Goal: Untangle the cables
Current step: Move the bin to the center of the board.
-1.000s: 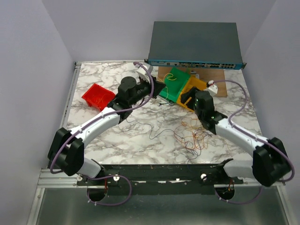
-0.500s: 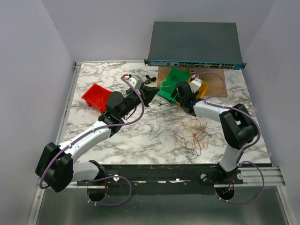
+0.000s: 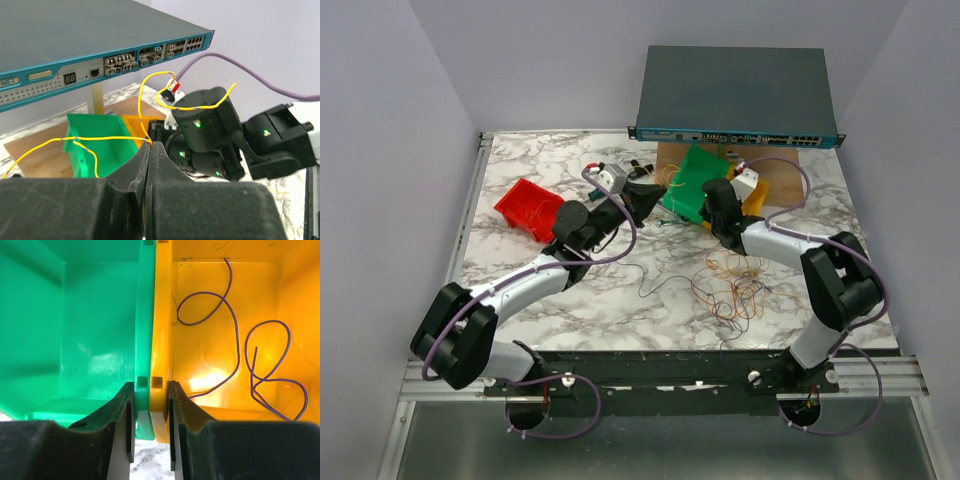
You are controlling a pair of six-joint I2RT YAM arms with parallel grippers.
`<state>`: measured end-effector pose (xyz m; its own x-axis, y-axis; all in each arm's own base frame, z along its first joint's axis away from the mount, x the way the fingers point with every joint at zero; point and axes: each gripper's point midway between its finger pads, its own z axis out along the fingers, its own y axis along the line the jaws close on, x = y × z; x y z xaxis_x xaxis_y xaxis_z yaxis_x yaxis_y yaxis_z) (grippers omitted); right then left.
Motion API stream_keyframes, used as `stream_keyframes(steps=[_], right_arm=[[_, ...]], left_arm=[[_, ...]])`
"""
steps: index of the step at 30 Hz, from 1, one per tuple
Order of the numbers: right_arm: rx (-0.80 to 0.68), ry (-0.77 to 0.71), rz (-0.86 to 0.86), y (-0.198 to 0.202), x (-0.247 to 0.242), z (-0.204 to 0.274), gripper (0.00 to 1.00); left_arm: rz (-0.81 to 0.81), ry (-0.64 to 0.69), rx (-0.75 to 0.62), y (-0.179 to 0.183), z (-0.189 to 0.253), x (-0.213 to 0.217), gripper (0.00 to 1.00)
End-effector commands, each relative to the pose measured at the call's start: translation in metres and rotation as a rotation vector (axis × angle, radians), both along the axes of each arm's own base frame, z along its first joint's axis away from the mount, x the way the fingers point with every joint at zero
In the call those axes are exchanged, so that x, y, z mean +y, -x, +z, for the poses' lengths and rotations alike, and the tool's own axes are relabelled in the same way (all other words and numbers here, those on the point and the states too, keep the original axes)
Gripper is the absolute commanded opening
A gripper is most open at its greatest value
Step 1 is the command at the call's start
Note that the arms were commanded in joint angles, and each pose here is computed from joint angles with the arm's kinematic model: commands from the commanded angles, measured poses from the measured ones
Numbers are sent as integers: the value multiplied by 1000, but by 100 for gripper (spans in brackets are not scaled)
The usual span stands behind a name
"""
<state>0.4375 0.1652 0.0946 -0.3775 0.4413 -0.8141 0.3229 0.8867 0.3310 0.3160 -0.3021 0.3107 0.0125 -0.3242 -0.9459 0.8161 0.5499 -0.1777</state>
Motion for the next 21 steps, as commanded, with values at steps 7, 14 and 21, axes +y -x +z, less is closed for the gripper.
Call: stream_keyframes(steps=[7, 14, 21], right_arm=[[195, -31, 152, 83, 14, -42, 17], [200, -43, 189, 109, 14, -33, 81], [64, -35, 159, 115, -7, 30, 83]], left_arm=[[-157, 151, -15, 9, 21, -36, 0], [-233, 203, 1, 25, 18, -60, 0], [-253, 264, 53, 17, 3, -71, 0]])
